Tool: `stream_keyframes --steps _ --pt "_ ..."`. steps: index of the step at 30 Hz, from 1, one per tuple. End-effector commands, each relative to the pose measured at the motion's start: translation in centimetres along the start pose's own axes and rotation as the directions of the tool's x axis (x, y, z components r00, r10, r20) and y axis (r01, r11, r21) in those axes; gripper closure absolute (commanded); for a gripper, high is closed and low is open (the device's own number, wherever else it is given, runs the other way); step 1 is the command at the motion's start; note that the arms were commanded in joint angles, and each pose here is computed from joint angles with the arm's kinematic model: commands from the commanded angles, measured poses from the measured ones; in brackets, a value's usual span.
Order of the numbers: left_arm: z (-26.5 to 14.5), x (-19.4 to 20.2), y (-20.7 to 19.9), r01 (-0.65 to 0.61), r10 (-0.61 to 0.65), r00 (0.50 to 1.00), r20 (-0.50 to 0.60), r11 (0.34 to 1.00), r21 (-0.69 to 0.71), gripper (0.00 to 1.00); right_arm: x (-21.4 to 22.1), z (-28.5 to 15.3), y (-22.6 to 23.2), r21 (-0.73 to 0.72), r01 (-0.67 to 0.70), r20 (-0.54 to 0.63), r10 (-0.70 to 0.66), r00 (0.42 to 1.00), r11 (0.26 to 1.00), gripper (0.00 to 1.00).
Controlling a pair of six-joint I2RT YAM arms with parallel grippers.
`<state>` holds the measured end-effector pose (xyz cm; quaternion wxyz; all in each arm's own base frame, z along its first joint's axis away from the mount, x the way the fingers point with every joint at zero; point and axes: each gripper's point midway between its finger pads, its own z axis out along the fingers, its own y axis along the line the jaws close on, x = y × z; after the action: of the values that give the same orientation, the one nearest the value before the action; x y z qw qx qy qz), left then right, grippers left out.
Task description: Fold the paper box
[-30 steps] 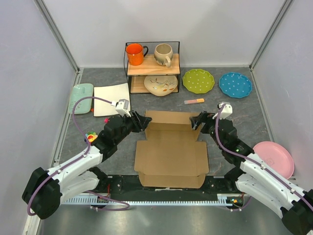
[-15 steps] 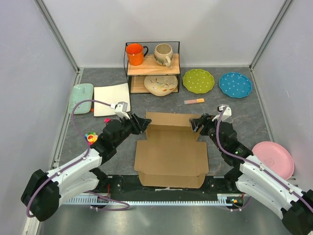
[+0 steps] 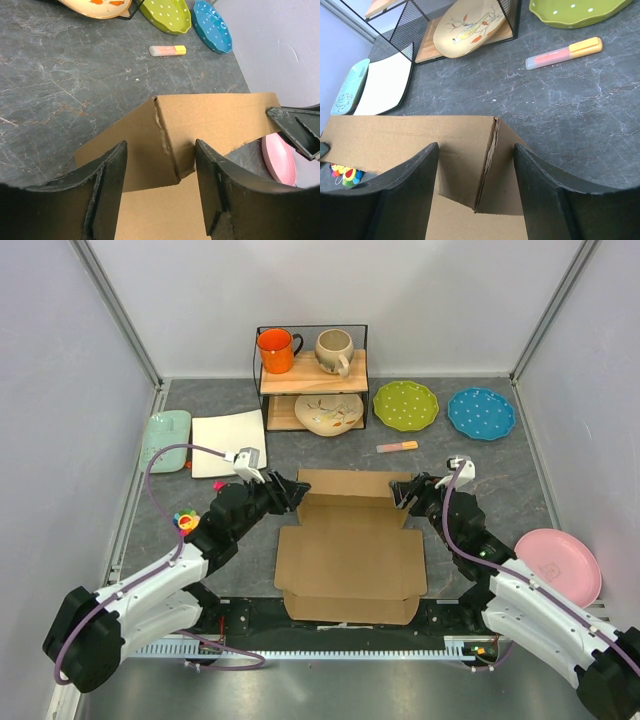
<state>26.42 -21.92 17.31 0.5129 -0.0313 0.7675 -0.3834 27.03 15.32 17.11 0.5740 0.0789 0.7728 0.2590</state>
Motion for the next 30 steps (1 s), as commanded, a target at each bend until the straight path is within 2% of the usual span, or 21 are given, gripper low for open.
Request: stream_keyframes --steps 1,2,5,8,13,16,17,19,20,23,30 --pt "0.7 0.5 0.6 -0.001 -0.002 0.999 -0.047 0.999 -0.047 0.41 4.9 -0.6 -4.1 0.117 0.103 -0.163 -0.083 0.983 0.988 0.32" --pt "0.8 0.7 0.6 0.001 -0.003 0.999 -0.051 0.999 -0.046 0.45 4.9 -0.6 -4.1 0.118 0.104 -0.163 -0.084 0.983 0.988 0.33" --pt "0.9 1.4 1.1 0.015 -0.019 0.998 -0.061 0.998 -0.054 0.65 5.2 -0.6 -4.3 0.120 0.109 -0.171 -0.087 0.981 0.987 0.36" --pt "0.8 2.0 1.6 0.019 -0.024 0.997 -0.068 0.998 -0.059 0.76 5.5 -0.7 -4.5 0.123 0.108 -0.175 -0.086 0.981 0.986 0.38" --pt "0.6 1.8 1.7 0.015 -0.019 0.998 -0.062 0.998 -0.064 0.79 5.3 -0.7 -4.4 0.117 0.107 -0.171 -0.087 0.982 0.987 0.39" --pt "0.5 1.1 1.2 0.011 -0.014 0.999 -0.051 0.998 -0.061 0.74 4.7 -0.6 -4.0 0.112 0.108 -0.161 -0.089 0.983 0.988 0.37" --pt "0.5 0.9 1.1 0.010 -0.014 0.998 -0.053 0.998 -0.067 0.66 4.5 -0.6 -3.7 0.108 0.108 -0.159 -0.090 0.983 0.988 0.33" --pt "0.3 0.3 0.7 0.003 -0.006 0.999 -0.044 0.998 -0.063 0.56 3.3 -0.5 -3.2 0.102 0.109 -0.136 -0.095 0.986 0.989 0.28" --pt "0.1 0.0 0.8 0.000 -0.003 0.999 -0.038 0.997 -0.074 0.46 3.5 -0.7 -3.4 0.112 0.119 -0.150 -0.101 0.984 0.987 0.23" --pt "-0.3 -1.3 0.6 -0.009 0.009 1.000 -0.003 0.996 -0.087 0.36 2.2 -0.8 -3.1 0.124 0.126 -0.130 -0.110 0.985 0.984 0.18" --pt "-2.2 -4.0 0.6 -0.004 0.014 0.996 0.087 0.993 -0.116 0.29 -1.1 -1.4 -1.5 0.111 0.105 -0.064 -0.099 0.993 0.988 0.09"
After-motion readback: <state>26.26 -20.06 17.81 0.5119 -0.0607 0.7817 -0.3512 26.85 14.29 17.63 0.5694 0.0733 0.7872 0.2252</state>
